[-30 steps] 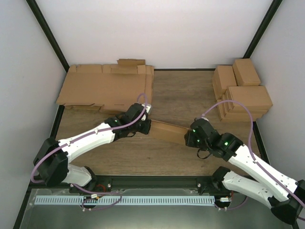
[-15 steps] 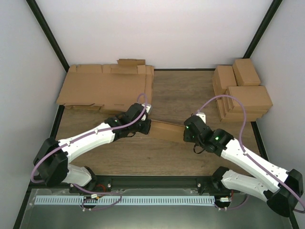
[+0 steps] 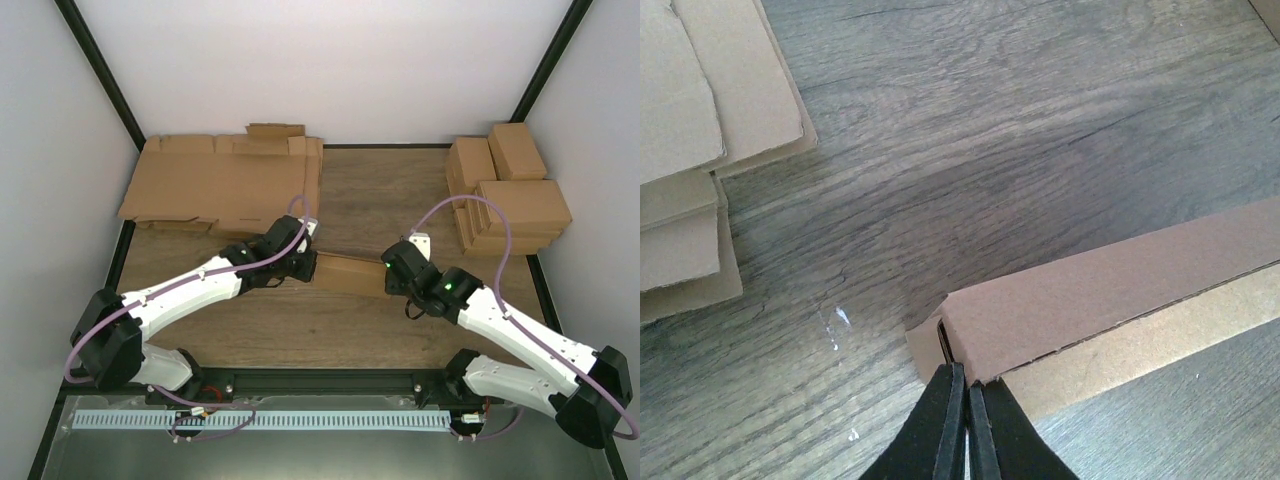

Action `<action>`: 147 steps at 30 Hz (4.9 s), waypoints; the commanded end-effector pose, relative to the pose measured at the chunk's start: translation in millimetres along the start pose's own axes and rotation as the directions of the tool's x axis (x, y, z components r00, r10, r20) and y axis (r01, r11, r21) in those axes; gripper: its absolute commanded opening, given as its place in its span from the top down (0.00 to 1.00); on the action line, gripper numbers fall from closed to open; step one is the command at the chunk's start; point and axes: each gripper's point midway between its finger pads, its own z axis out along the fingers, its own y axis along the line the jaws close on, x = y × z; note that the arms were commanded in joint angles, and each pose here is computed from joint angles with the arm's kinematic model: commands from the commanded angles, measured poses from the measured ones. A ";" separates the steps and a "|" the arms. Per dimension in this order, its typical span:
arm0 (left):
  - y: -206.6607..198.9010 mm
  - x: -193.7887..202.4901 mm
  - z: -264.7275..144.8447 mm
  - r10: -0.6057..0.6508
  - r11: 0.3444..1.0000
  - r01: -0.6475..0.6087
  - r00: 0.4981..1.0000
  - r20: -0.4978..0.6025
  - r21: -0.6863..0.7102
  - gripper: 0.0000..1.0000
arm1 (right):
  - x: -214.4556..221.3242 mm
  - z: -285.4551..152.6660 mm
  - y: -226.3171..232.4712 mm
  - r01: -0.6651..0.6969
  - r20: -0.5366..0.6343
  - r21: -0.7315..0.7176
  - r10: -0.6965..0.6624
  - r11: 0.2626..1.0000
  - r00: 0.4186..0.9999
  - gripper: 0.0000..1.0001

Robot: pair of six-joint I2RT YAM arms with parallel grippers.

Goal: Fold the paper box

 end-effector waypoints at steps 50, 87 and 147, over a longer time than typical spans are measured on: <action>38.5 5.2 -54.3 0.014 0.984 -0.020 0.999 -0.033 -0.177 0.96 | -22.8 -14.6 75.5 0.104 -0.175 -0.202 -0.140 0.974 0.975 0.99; 31.3 14.3 -31.3 -0.007 0.992 -0.002 0.997 -0.074 -0.125 0.96 | -15.7 -8.6 102.0 -0.084 -0.372 -0.236 -0.010 0.968 0.928 0.99; 44.3 24.5 -13.2 -0.029 0.984 0.018 0.998 -0.059 -0.179 0.96 | -28.9 -18.0 64.4 0.010 -0.197 -0.258 -0.063 0.966 0.978 0.57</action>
